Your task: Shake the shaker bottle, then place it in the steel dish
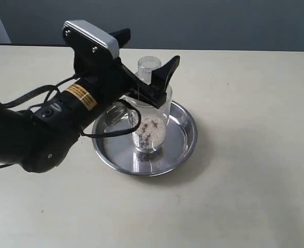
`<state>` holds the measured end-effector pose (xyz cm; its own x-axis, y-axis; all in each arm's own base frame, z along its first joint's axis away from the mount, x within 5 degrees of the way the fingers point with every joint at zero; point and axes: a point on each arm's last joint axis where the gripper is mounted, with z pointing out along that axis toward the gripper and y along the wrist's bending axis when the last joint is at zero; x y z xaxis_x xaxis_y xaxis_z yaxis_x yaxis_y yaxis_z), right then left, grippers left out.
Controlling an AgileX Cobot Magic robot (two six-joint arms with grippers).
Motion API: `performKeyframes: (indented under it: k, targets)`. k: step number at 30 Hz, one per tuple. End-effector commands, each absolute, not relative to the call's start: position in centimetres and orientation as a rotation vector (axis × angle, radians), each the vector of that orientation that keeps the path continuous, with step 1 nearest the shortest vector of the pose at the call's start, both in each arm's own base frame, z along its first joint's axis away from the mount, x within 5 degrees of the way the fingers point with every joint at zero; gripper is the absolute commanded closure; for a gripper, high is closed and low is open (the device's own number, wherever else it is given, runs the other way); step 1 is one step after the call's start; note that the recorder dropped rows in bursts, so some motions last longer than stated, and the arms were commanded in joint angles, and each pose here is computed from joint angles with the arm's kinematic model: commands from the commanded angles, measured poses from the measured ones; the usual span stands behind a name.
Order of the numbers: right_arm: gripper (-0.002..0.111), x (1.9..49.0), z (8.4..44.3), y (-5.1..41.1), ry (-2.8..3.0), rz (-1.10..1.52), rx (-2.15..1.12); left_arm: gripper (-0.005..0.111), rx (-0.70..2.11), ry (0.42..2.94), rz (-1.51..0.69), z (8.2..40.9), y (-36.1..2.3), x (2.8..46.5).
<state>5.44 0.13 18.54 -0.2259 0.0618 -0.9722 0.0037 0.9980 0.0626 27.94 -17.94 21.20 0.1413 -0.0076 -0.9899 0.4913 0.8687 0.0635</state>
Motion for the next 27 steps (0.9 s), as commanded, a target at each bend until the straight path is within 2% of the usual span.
performKeyframes:
  k: [1,6,8,11,14,22,27]
  targets:
    - [0.109,5.4,18.6,0.1,1.788,0.052,0.047,0.037,0.472,1.369,-0.280,24.9,-16.9,26.7]
    - [0.109,5.4,18.6,0.1,1.788,0.052,0.047,0.090,0.508,1.396,-0.270,28.3,-15.8,24.8]
    - [0.109,5.4,18.6,0.1,1.788,0.052,0.047,0.106,0.531,1.405,-0.224,29.2,-15.2,24.1]
    - [0.109,5.4,18.6,0.1,1.788,0.052,0.047,0.106,0.486,1.427,-0.217,29.8,-14.6,23.8]
    - [0.109,5.4,18.6,0.1,1.788,0.052,0.047,0.106,0.300,1.491,-0.235,29.7,-13.4,24.4]
    - [0.109,5.4,18.6,0.1,1.788,0.052,0.047,0.106,-0.023,1.733,-0.337,27.9,-11.6,24.3]
    - [0.109,5.4,18.6,0.1,1.788,0.052,0.047,0.106,0.087,1.735,-0.218,28.0,-11.2,24.2]
